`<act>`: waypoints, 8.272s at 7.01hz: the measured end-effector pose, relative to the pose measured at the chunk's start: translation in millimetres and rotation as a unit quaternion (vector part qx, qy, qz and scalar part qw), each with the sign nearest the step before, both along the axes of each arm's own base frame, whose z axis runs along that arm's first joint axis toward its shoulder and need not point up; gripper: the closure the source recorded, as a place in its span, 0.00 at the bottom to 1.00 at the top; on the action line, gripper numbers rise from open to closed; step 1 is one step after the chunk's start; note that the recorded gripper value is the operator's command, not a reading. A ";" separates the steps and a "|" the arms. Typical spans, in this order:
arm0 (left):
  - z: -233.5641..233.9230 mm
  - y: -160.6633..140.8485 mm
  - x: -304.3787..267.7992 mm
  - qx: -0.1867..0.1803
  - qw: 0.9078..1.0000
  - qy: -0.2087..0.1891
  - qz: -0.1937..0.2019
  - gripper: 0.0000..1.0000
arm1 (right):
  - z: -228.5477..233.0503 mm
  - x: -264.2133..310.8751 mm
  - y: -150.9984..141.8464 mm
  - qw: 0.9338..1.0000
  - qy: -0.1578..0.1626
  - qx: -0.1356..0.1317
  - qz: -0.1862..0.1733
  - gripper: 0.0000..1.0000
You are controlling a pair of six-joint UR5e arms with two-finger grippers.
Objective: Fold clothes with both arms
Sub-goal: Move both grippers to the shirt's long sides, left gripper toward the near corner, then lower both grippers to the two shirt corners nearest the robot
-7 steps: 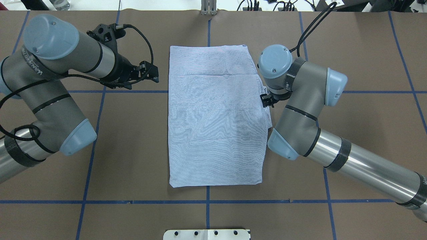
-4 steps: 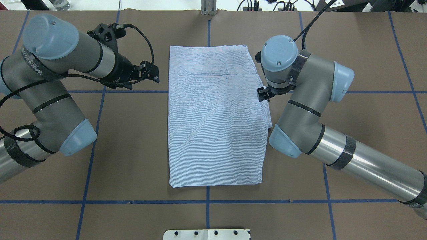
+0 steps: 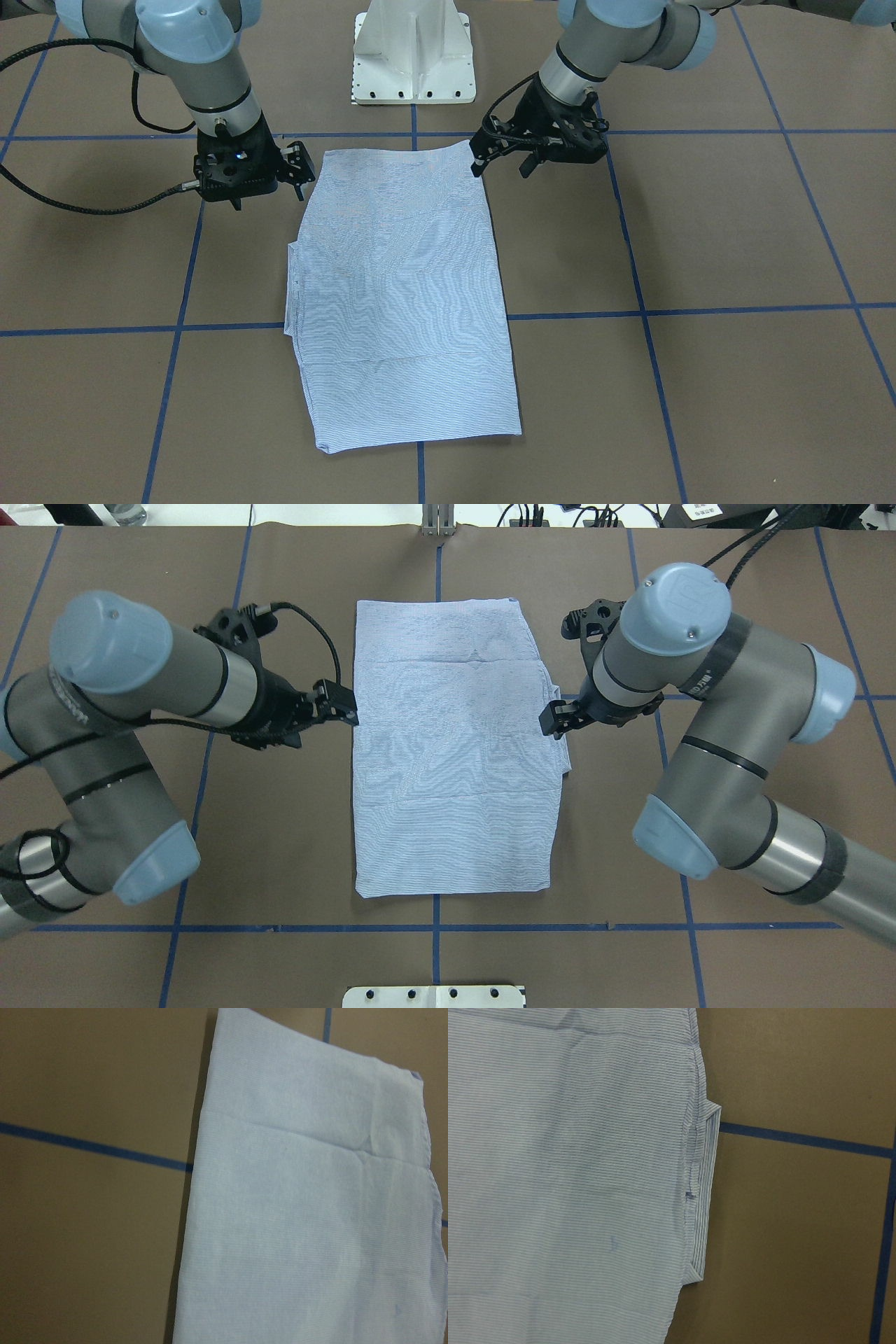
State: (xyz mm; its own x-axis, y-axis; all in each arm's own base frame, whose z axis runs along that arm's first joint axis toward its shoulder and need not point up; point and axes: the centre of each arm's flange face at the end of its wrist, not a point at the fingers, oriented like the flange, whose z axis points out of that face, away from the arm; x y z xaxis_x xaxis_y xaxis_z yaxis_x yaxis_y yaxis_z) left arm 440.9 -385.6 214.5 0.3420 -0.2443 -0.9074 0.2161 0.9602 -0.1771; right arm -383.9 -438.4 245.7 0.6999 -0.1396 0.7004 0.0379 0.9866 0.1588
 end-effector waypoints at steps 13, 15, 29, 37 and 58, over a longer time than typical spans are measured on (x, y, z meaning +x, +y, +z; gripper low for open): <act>59.6 117.0 122.4 -0.073 0.995 -0.070 0.002 0.32 | -14.4 0.5 43.5 0.999 -0.032 -0.032 0.002 0.00; 58.4 117.8 123.2 -0.073 0.995 -0.069 0.003 0.69 | -15.4 0.4 43.5 0.999 -0.033 -0.032 0.002 0.00; 33.2 117.1 108.6 -0.072 0.996 -0.051 0.004 1.00 | 8.1 -118.8 150.3 0.957 -0.014 -0.224 0.186 0.00; 26.0 116.7 102.9 -0.070 0.997 -0.044 0.003 1.00 | 42.2 -162.9 157.9 0.956 0.025 -0.228 0.181 0.00; 11.3 115.0 85.1 -0.067 0.997 -0.032 -0.002 1.00 | 26.3 -149.9 150.7 0.955 -0.014 -0.245 0.167 1.00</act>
